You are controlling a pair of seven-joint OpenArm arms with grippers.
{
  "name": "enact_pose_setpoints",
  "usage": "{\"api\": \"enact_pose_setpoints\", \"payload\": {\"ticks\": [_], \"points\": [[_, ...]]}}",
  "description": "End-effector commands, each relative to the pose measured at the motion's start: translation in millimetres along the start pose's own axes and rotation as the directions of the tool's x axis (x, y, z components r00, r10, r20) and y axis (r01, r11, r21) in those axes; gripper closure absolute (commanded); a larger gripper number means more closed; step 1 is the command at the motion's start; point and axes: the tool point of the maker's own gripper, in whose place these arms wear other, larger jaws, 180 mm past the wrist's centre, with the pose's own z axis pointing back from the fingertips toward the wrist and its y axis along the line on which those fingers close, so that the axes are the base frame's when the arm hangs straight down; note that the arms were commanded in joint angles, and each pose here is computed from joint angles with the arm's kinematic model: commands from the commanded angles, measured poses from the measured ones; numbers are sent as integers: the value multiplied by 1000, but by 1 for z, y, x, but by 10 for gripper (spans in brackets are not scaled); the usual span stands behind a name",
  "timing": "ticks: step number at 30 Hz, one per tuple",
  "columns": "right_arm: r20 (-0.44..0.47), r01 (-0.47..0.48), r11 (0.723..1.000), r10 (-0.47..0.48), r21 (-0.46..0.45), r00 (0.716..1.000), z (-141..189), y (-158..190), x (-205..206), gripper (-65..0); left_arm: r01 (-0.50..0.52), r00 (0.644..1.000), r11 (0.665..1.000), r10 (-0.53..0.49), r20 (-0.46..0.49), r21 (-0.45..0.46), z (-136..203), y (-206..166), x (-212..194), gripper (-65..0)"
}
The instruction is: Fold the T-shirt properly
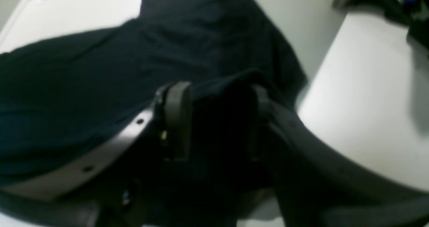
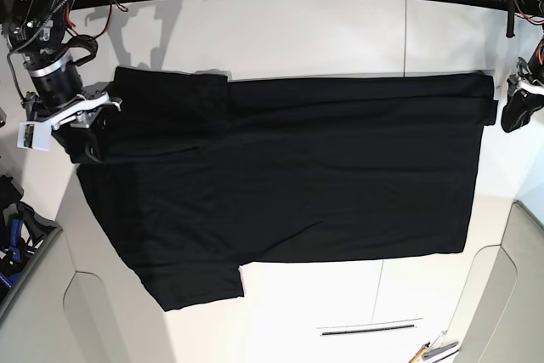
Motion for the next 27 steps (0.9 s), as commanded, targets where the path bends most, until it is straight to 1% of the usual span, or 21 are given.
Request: {"api": "enact_pose_setpoints", "payload": {"ticks": [1,5,8,10,13,17,19,21,22,23,27], "points": [[76,-13,1000,12,11,997,-1,2,23,-248,25,999,1000,-24,47,-19,2,-4,19,-199],[123,-18,999,14,27,992,-11,6,42,-248,25,999,1000,-24,47,-18,2,-4,19,-199],[133,-24,998,16,63,991,-21,14,48,-248,25,999,1000,-24,47,-18,2,-4,19,-198],[120,-17,997,7,77,993,-29,17,44,-248,25,999,1000,-24,47,-18,2,-4,19,-199],[73,-10,997,4,75,997,-42,15,30,-248,25,999,1000,-24,47,-18,2,-4,19,-198],[13,32,997,-33,64,999,-55,7,8,-251,25,999,1000,-24,47,-18,2,-4,19,-198],[-10,49,997,-49,61,999,-61,4,1,-297,25,999,1000,-24,47,-18,2,-4,19,-198],[-29,63,996,-61,60,998,-65,1,-5,-389,25,999,1000,-24,47,-19,2,-4,19,-198],[-37,67,996,-65,58,997,-67,0,-8,-422,25,999,1000,-24,47,-19,2,-4,19,-198],[-43,70,996,-68,56,997,-68,-2,-10,-433,25,999,1000,-24,47,-19,2,-4,19,-198],[-48,66,997,-65,33,997,-69,-9,-9,-433,26,999,1000,-25,46,-18,2,-4,19,-198]]}}
